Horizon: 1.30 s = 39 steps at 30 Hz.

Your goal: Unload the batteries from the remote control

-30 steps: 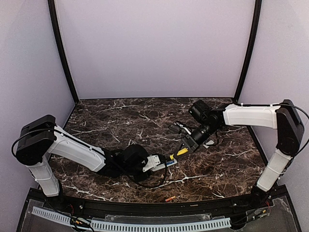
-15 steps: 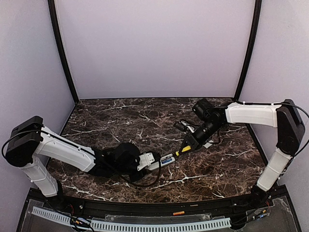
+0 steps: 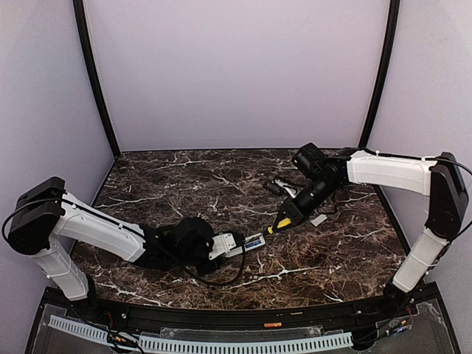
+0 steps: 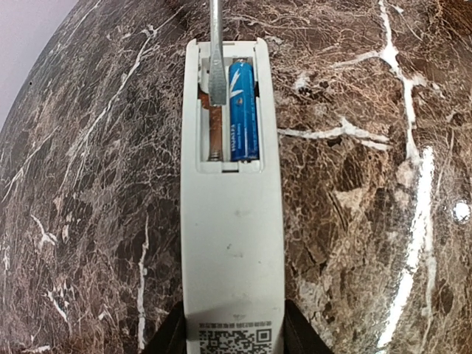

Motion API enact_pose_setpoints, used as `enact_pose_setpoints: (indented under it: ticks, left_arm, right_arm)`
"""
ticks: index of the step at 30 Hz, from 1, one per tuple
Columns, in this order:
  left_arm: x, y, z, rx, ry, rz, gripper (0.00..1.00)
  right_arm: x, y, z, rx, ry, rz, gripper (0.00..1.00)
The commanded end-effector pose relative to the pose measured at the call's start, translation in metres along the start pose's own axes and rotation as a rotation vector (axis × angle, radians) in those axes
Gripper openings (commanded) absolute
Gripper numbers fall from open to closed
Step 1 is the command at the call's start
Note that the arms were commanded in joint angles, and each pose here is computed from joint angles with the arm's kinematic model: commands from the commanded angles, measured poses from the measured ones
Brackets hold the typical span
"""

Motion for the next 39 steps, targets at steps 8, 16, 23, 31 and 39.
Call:
enact_pose_setpoints:
  ticks: [8,16,23,31,39]
  left_arm:
    - [0.018,0.007,-0.010,-0.035,0.117,0.121,0.00]
    - [0.028,0.015,-0.019,-0.107,0.202,0.294,0.00]
    - [0.035,0.027,-0.024,-0.172,0.252,0.427,0.00]
    - [0.048,0.021,-0.032,-0.161,0.155,0.430,0.00]
    - [0.076,0.024,-0.040,-0.216,0.151,0.417,0.00]
  right_arm:
    - [0.007,0.018,-0.026,-0.066,-0.125,-0.088,0.00]
    - [0.006,0.025,-0.034,-0.090,-0.175,-0.129,0.00]
    - [0.007,0.041,-0.047,-0.155,-0.246,-0.182,0.00]
    - [0.011,0.054,-0.066,-0.213,-0.329,-0.263,0.00]
    - [0.023,0.061,-0.086,-0.260,-0.366,-0.379,0.00]
Point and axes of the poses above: each gripper's point midway between its finger pads, its own z axis out along the fingers, its own x axis along the line the jaws close on, y = z × x, the point moved 4 cm from there along -z, back along the fingers, and after that the axes turned 6 degrees about -z, right-handed, at the moved point
